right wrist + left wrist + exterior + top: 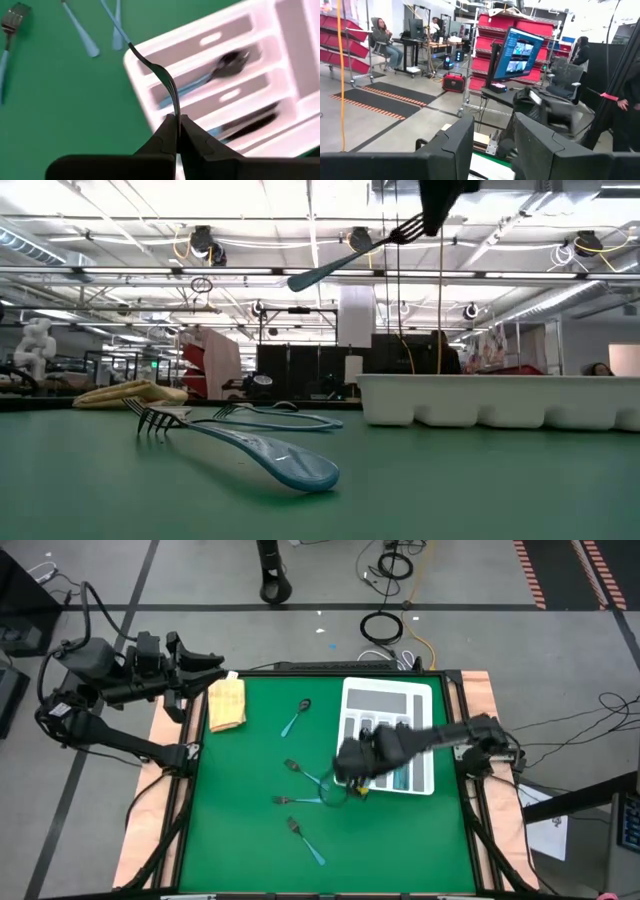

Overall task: Sort silverware
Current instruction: Put the blue fork into the silverware tray

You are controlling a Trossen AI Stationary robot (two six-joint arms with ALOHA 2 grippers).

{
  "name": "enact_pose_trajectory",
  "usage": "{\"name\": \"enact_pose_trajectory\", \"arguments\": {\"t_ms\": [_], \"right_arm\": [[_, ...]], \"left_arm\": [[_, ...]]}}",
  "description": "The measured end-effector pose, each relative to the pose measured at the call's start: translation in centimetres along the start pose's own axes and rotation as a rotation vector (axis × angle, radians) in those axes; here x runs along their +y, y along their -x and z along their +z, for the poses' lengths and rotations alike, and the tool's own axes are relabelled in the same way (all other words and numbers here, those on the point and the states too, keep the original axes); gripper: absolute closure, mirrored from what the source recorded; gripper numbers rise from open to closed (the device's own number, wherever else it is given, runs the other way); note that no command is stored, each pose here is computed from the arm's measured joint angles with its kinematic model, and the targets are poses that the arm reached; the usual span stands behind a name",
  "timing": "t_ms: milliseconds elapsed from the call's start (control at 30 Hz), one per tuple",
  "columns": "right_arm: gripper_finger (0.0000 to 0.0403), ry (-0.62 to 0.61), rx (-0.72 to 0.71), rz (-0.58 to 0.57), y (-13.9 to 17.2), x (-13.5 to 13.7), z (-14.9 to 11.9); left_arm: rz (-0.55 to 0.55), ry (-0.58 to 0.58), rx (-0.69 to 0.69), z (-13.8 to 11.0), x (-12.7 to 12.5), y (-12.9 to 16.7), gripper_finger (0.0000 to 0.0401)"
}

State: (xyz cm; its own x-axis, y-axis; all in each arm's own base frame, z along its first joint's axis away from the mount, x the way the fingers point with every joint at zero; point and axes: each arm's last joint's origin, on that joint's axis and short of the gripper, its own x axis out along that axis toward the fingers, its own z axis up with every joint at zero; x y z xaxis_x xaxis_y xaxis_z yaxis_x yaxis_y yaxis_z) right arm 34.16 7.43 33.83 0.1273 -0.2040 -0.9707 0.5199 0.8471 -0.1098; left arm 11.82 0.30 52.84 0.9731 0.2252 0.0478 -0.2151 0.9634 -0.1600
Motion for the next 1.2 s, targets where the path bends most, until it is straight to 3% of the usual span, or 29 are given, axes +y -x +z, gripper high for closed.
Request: {"name": "enact_pose_trajectory", "arguments": {"t_ms": [233, 467, 667, 900, 1200], "right_arm": [[0.0403, 0.222, 0.034, 0.003, -1.1, -6.4, 4.3], [0.0403, 0.48, 0.07, 0.051, -2.2, -11.4, 6.5], [0.0403, 0.66, 0.096, 0.042, -3.4, -15.0, 7.9], [0.0403, 0.784, 0.147, 0.131, -6.0, -17.4, 9.3], [0.0403, 0.894, 0.266, 0.179, -10.9, -17.5, 10.8]], "left_arm": [[-0.003, 0.007, -0.023, 0.3, 0.2, 0.9, 0.026], [0.003, 0.013, -0.044, 0.6, 0.4, 1.8, 0.026], [0.103, 0.008, -0.058, 0.6, 0.7, 1.8, 0.026], [0.219, 0.01, -0.076, 0.7, 1.1, 1.9, 0.026], [0.288, -0.04, -0.082, 0.7, 1.3, 2.1, 0.026]]}}
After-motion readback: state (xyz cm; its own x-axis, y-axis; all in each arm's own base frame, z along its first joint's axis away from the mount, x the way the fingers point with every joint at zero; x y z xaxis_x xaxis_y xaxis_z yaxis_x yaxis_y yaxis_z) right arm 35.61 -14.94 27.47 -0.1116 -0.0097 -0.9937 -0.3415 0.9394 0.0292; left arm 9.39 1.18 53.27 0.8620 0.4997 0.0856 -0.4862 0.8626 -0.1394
